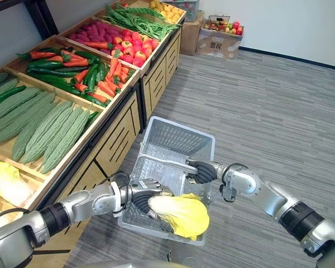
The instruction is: Pick vegetable in the basket
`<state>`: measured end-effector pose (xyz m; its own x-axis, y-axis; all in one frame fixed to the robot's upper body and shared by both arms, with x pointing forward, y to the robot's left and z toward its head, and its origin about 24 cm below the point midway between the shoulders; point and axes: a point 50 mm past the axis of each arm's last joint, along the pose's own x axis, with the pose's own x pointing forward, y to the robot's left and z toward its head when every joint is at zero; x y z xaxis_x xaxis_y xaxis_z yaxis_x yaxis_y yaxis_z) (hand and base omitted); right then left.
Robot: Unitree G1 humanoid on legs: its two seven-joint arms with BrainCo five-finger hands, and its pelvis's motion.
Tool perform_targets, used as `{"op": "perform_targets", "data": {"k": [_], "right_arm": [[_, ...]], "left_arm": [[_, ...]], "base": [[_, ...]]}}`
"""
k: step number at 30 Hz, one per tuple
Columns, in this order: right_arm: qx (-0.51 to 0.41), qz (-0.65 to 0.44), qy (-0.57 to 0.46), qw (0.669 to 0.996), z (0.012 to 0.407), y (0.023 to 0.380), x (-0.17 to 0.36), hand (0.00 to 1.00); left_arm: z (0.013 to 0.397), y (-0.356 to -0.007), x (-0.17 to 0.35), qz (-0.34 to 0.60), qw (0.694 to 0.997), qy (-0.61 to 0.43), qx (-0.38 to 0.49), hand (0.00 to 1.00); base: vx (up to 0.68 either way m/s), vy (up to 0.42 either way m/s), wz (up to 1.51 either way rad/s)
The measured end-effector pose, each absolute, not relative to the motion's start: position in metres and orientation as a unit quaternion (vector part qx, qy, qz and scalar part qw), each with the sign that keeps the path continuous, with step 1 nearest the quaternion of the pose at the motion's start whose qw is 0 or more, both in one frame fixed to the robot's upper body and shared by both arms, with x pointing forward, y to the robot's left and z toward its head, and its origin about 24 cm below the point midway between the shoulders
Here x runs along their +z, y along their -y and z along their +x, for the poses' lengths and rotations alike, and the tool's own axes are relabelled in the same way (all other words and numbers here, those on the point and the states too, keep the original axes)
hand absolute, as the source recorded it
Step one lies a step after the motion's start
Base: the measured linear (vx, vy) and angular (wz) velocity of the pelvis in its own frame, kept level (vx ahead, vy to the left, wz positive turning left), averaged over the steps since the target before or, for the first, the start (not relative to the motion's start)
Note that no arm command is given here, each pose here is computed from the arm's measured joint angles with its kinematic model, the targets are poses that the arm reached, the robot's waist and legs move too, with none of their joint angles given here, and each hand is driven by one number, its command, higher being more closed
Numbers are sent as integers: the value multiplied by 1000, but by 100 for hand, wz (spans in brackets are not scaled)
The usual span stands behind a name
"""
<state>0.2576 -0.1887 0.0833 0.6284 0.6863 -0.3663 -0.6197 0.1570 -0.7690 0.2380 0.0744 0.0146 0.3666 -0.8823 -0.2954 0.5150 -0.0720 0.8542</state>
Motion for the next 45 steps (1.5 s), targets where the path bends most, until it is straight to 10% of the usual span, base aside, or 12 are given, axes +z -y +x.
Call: {"op": "perform_targets", "data": {"k": [12, 13, 25, 45], "right_arm": [[426, -484, 27, 764, 259, 191, 80, 100], [426, -484, 26, 764, 259, 191, 80, 100], [409, -472, 4, 781, 256, 200, 71, 100], [326, -440, -11, 837, 257, 223, 64, 100]], "left_arm": [[243, -81, 13, 564, 591, 194, -543, 100], [245, -82, 13, 568, 590, 192, -541, 0], [251, -86, 12, 586, 584, 191, -528, 0], [233, -27, 72, 444, 660, 336, -506, 0]], "base": [[-3, -1, 2], [-7, -9, 10], [-1, -3, 10], [-15, 6, 9]]}}
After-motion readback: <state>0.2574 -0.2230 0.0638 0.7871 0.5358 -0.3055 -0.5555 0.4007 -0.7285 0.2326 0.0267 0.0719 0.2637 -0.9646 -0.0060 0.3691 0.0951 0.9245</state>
